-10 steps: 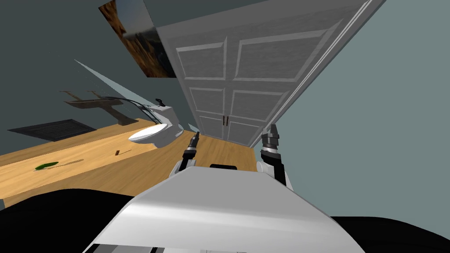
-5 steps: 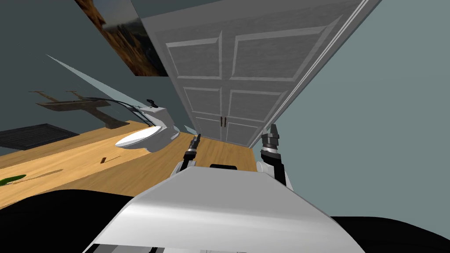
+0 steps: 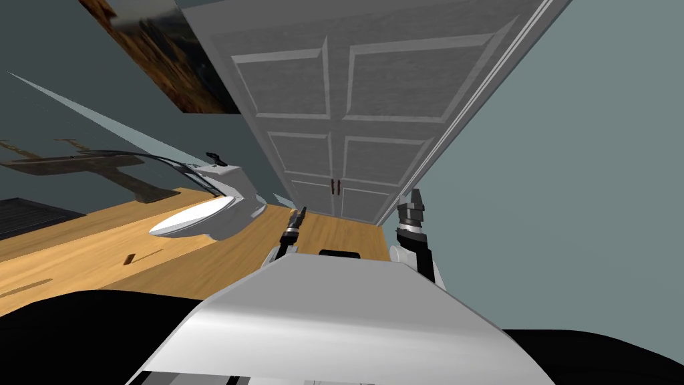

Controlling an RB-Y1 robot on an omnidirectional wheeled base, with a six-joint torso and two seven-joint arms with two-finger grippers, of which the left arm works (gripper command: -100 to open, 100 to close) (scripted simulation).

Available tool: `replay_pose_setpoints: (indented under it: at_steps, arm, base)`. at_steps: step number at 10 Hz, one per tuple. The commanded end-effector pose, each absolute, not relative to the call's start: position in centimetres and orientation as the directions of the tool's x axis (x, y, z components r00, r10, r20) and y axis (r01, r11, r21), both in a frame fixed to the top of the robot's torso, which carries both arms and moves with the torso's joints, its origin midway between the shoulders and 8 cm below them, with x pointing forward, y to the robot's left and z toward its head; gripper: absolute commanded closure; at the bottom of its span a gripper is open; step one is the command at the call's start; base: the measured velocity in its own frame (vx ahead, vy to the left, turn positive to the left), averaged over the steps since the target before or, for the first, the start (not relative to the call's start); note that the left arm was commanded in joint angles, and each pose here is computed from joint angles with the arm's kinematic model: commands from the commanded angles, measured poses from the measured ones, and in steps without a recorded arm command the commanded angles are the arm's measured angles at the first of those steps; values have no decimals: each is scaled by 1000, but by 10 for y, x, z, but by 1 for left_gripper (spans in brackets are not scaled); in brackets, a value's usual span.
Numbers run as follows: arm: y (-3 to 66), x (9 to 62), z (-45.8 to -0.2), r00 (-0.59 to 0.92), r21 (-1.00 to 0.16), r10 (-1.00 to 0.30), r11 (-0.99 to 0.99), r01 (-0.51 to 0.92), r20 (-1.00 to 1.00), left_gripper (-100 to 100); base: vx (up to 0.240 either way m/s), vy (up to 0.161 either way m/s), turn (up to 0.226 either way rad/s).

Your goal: Pull the door open

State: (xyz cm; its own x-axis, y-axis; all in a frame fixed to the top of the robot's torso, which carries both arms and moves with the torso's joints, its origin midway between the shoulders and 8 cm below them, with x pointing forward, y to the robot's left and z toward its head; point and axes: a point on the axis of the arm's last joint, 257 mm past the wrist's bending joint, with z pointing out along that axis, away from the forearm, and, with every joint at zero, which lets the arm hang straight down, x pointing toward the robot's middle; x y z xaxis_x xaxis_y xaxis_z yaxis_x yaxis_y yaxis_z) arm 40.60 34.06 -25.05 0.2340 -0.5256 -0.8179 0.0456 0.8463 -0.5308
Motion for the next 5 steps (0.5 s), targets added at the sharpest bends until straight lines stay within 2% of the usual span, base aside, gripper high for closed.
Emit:
replay_pose_setpoints:
  at_steps: [1, 5]
  arm:
    - [344, 406, -263, 221, -493, -485, 870, 24, -846, -100]
    - [349, 406, -290, 186, -405, -395, 914, -20, -900, -100]
  base:
    - [104, -24, -78]
    - [103, -18, -80]
